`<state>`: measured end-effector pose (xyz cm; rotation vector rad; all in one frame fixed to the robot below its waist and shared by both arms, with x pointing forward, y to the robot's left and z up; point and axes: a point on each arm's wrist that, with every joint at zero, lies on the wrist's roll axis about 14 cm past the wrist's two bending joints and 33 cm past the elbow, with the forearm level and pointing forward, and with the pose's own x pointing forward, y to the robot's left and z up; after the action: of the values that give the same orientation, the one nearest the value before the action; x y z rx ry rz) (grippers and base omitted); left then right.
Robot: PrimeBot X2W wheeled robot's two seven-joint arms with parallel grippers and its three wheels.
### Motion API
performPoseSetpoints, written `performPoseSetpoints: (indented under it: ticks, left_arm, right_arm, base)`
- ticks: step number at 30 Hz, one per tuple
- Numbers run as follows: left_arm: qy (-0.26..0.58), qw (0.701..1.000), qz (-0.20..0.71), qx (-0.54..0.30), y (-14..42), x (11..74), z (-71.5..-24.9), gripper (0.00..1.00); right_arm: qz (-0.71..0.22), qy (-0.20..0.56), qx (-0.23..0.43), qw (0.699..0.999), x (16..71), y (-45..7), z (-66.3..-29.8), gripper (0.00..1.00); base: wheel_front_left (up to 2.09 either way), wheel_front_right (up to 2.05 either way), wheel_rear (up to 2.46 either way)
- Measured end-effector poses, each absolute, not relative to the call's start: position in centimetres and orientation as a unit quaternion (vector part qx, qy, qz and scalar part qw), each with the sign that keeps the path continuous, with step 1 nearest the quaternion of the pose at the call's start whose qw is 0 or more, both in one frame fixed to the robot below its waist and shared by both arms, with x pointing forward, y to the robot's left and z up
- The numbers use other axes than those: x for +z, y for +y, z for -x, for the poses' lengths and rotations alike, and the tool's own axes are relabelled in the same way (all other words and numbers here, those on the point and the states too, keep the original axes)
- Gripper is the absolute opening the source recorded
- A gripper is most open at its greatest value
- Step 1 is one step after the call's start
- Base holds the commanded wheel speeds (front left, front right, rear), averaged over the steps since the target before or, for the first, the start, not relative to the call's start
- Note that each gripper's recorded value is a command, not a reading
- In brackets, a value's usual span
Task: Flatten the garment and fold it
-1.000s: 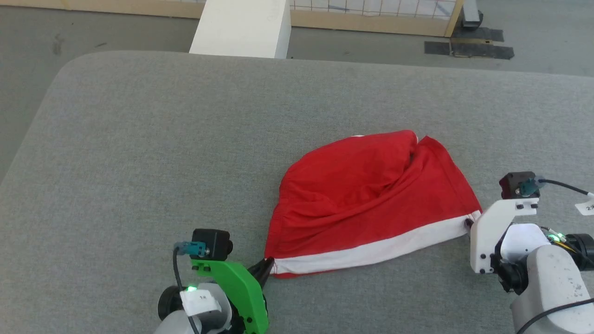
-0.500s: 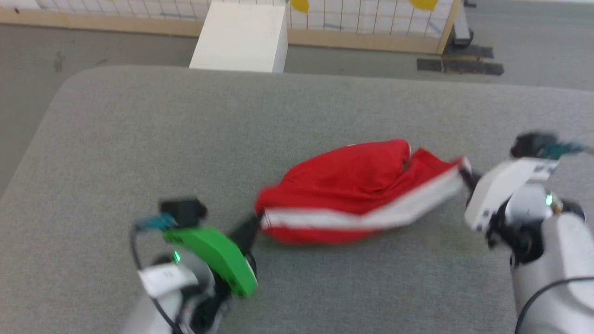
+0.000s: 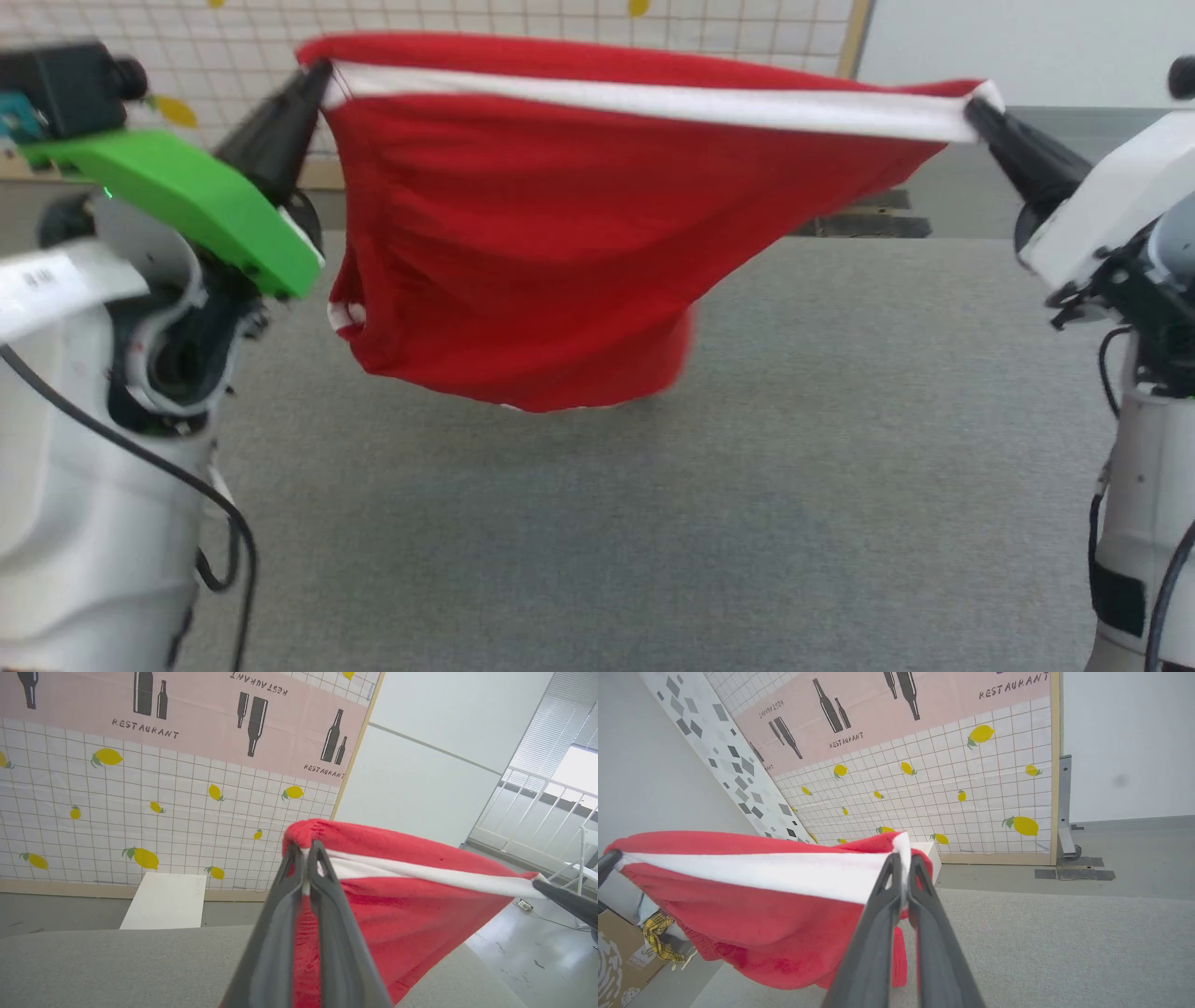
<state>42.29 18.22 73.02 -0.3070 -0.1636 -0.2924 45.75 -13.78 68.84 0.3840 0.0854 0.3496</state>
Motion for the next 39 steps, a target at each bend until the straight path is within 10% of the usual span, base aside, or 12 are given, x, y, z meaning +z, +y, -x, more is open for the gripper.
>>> performPoseSetpoints:
  ticks: [10, 25, 39]
  left_arm:
    - [-0.057, 0.983, 0.111, -0.136, 18.8, 75.2, -46.0, 0.00]
    - [-0.090, 0.990, 0.062, -0.094, 20.2, 75.7, -59.0, 0.00]
    - [0.004, 0.985, 0.116, -0.129, 17.5, 60.4, -64.4, 0.00]
  right_arm:
    - [-0.204, 0.032, 0.184, 0.961, 71.8, -14.6, -46.6, 0.00]
    - [-0.240, -0.078, 0.175, 0.952, 78.2, -13.0, -60.4, 0.00]
    - [-0.249, 0.020, 0.132, 0.959, 63.2, -13.6, -64.3, 0.00]
  base:
    - [0.00, 0.00, 0.00]
    - [0.00, 0.00, 0.00]
    - [0.00, 0.00, 0.00]
